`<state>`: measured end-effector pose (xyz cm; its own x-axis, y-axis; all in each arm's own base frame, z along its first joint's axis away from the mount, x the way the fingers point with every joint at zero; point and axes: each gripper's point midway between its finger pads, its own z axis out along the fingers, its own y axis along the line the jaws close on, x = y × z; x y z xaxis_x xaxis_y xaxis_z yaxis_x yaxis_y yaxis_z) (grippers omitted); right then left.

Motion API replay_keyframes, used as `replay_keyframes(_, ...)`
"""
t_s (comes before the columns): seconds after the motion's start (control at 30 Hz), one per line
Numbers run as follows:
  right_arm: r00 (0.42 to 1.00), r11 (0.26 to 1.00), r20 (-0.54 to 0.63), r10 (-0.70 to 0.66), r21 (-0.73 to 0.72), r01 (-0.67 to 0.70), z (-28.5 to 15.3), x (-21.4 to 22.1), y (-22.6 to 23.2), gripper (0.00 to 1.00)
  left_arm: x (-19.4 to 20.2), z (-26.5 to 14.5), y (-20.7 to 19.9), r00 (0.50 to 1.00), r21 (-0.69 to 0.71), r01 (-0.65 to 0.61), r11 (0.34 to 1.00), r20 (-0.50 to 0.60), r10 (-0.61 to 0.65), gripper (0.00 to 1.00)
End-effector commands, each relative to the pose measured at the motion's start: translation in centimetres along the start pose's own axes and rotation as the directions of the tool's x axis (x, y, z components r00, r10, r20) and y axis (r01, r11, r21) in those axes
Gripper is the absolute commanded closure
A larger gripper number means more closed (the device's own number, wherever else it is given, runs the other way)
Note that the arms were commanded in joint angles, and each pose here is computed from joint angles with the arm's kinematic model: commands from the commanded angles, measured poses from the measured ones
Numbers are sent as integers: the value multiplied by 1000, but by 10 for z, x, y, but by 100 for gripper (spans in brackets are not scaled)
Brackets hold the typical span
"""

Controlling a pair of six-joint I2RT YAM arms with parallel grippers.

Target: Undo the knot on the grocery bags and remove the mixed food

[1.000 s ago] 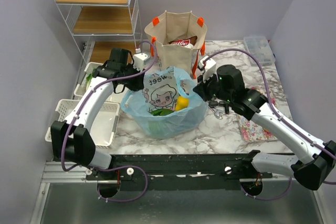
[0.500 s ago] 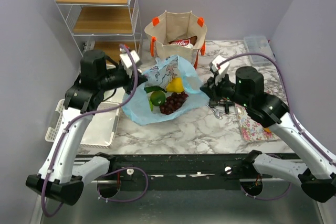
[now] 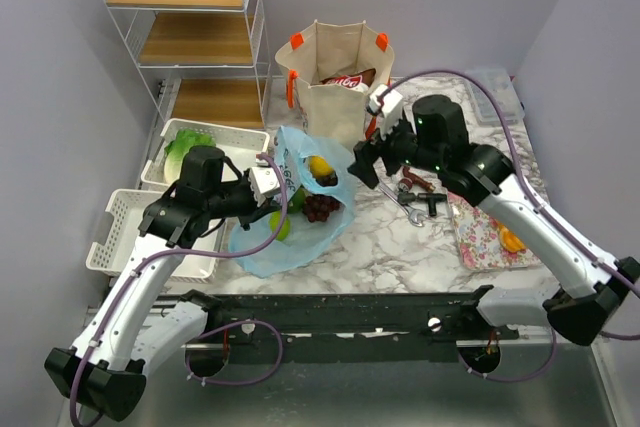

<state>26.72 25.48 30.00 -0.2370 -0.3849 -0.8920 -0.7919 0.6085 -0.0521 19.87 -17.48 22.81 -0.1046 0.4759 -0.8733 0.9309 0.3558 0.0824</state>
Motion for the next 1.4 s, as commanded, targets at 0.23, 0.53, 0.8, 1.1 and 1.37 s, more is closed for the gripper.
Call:
replay_keyframes(0.23,988,997,150,34,-79,-23,60,-95,26,0,-12,-1,5,995,-41,-95,995,22,96,100)
replay_keyframes(0.53,992,993,-47,-120,16,120,101,-37,21,3,-15,-6,12,996,-88,-87,992,6,88,100)
replay_keyframes(0.8,984,975,-140,-113,175,137,49,16,-4,99,-21,-30,65,997,-374,47,926,72,-21,100)
replay_keyframes(1.1,1000,999,-8,30,40,-30,-10,35,33,99,-25,-16,61,993,-331,-45,943,86,78,100)
replay_keyframes(1.37,996,993,-71,59,-95,-66,4,81,61,99,8,-23,55,986,-343,-165,925,-63,152,51)
